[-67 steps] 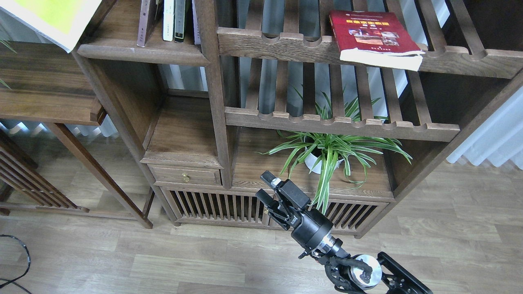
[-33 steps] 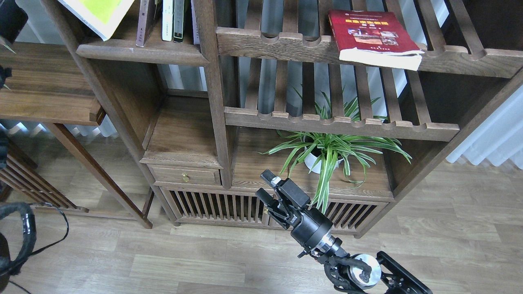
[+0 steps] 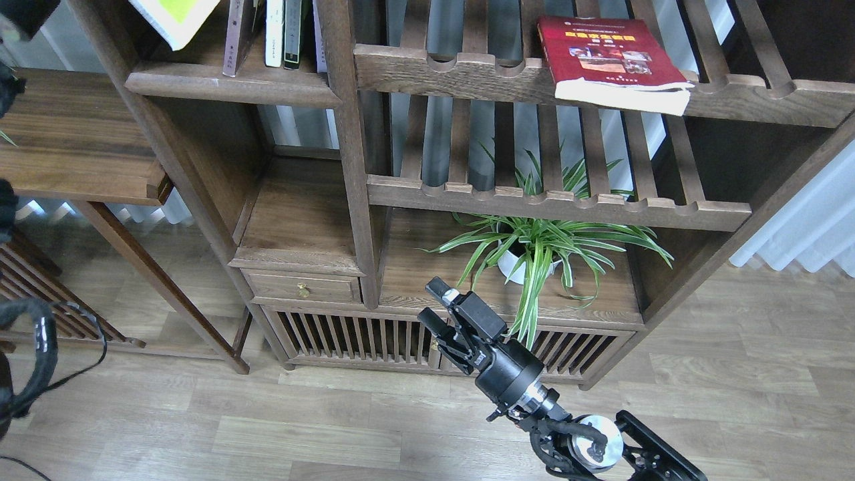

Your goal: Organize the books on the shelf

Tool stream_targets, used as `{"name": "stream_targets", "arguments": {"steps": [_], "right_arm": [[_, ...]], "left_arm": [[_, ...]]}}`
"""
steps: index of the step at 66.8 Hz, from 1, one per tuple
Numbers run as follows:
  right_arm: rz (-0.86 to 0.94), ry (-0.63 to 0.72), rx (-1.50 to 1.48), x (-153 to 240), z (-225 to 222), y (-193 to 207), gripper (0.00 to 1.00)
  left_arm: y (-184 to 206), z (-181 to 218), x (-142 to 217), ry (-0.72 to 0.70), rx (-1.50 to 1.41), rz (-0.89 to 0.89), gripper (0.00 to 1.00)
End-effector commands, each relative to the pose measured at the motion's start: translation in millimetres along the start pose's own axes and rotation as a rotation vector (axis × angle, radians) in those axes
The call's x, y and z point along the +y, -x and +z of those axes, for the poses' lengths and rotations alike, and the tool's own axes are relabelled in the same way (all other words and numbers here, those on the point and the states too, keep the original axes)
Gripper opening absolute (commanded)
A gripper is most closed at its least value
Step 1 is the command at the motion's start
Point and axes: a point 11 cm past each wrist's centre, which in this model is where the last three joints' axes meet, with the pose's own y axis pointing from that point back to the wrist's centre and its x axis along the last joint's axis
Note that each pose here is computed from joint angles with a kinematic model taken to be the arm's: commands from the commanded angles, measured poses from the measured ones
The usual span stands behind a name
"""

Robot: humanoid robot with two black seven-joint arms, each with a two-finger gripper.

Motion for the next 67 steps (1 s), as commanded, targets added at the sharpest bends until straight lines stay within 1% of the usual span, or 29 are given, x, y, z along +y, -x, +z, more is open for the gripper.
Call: {"name": "stream_targets", "arguments": {"steps": [1,16,28,47,67], "right_arm": [[0.002,0.004,-0.002,0,2,-1,0.98],[0.005,0.014,-0.004,0,5,-2,0.98],[0.002,0.008,-0.002,0,3,-1,0.98],[-0.004,0.003,-0.002,-1,1,1,0.98],[-0.002,0.002,-0.002,0,1,1,0.98]], "left_arm": [[-2,-6,-3,-0.001,-0.050,0.019,0.00],[6,-10,-13,0.024,-0.110,-0.003,0.00],[1,-22,-16,0.029,-0.153,0.011,0.00],[13,-25,-41,0.068,-0.258,-0.031,0.01],[15,-42,-48,0.063,-0.327,-0.060,0.01]]}}
